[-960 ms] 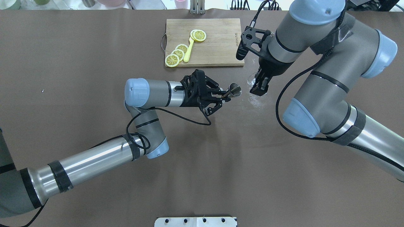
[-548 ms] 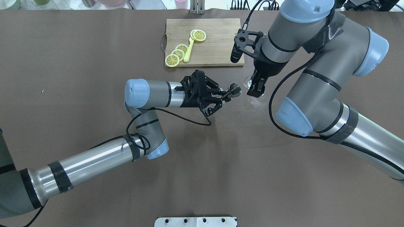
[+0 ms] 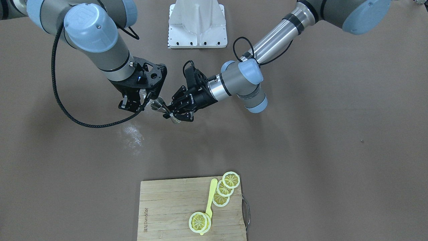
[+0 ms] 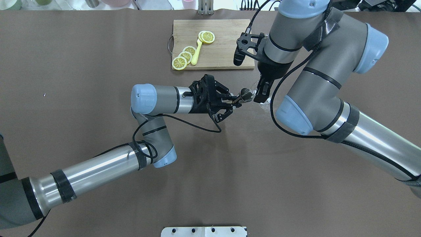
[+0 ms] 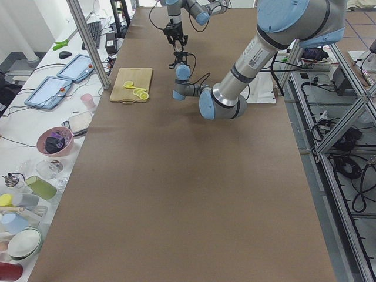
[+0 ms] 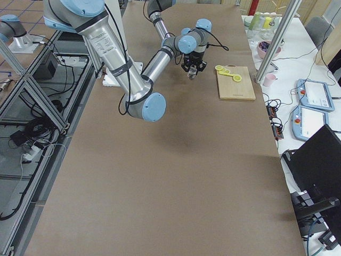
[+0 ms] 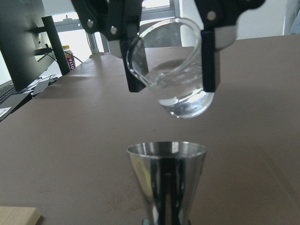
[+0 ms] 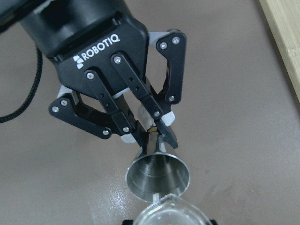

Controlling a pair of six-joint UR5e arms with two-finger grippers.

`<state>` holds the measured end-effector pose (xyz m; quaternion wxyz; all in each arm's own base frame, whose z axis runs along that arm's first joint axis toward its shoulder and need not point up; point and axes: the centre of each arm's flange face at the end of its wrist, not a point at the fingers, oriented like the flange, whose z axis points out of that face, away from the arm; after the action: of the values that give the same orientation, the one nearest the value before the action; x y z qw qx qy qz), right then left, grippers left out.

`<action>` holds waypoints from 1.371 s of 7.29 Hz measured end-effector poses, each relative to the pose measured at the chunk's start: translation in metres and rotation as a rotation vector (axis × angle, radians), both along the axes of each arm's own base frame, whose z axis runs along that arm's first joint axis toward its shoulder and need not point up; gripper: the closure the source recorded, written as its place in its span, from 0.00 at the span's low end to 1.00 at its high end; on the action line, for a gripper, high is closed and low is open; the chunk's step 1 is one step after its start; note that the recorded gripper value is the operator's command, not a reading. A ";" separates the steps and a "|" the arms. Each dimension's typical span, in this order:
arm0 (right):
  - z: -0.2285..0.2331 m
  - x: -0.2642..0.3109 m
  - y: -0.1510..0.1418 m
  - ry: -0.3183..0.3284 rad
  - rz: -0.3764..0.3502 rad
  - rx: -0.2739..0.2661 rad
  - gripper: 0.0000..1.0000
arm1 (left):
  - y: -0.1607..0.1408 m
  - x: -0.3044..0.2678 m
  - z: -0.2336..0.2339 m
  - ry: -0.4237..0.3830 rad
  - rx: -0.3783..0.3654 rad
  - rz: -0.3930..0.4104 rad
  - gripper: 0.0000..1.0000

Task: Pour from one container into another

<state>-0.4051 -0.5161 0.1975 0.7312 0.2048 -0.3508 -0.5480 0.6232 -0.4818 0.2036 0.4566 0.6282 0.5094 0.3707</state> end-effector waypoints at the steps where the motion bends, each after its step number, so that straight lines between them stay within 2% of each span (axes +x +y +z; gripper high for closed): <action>1: -0.002 -0.003 -0.003 0.011 -0.010 -0.012 1.00 | 0.001 0.001 0.000 0.001 0.000 0.000 1.00; 5: 0.001 -0.006 -0.003 0.051 -0.033 -0.057 1.00 | 0.003 0.002 -0.002 0.005 0.001 -0.002 1.00; 10: -0.008 -0.011 -0.009 0.086 -0.060 -0.074 1.00 | 0.006 0.002 -0.001 0.007 0.002 0.001 1.00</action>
<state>-0.4164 -0.5250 0.1897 0.7358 0.1432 -0.3452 -0.5647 0.6254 -0.4761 0.2029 0.4539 0.6298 0.5109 0.3691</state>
